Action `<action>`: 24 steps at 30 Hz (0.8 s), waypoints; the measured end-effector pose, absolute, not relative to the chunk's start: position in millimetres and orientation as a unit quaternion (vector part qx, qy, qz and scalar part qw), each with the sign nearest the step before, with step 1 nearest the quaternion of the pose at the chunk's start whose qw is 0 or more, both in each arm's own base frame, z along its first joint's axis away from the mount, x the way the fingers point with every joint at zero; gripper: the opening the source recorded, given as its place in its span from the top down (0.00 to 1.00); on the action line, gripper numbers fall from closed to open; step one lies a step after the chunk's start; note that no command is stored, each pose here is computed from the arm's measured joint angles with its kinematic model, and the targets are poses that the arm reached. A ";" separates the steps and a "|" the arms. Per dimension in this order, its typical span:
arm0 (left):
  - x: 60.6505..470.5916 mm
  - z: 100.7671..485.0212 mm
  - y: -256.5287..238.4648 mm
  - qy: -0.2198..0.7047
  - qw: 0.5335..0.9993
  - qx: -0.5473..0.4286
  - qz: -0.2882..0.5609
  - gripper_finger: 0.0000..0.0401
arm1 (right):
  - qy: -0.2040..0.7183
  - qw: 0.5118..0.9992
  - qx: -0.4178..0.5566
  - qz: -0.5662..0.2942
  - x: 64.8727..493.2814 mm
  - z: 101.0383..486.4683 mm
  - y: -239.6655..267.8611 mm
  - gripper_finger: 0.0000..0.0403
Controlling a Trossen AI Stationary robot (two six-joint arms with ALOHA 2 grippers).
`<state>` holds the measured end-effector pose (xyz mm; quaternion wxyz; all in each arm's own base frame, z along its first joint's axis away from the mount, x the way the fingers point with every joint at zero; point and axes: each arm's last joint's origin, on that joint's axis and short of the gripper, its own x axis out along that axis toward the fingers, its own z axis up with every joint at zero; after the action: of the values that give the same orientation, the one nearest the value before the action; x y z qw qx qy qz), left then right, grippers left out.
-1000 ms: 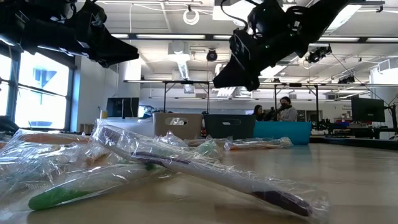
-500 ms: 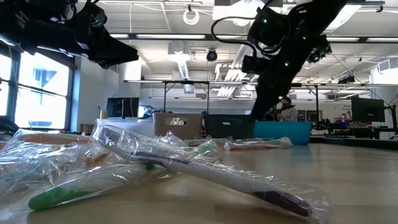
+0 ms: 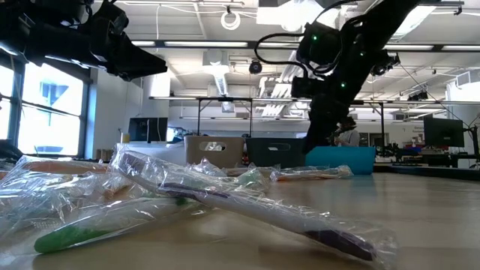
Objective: Pick & Place Toothbrushes
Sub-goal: Put the blue toothbrush into the blue bin
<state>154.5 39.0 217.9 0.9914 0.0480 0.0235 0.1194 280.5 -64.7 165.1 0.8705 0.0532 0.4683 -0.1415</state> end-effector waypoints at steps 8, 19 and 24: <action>154.5 218.1 39.0 0.023 0.991 0.048 0.119 0.57 | 0.466 0.872 0.053 -0.141 284.7 159.6 -64.9 0.80; 154.5 220.0 39.0 0.013 0.991 0.053 0.120 0.57 | 0.488 0.856 0.040 -0.165 290.5 138.5 -67.8 0.80; 154.5 219.7 39.2 0.015 0.991 0.053 0.124 0.57 | 0.483 0.859 0.040 -0.164 291.8 138.7 -68.3 0.80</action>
<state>154.5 39.2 219.7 0.9908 0.0534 0.0150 0.1237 291.8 -68.3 138.7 0.8594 0.0403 0.4826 -0.1640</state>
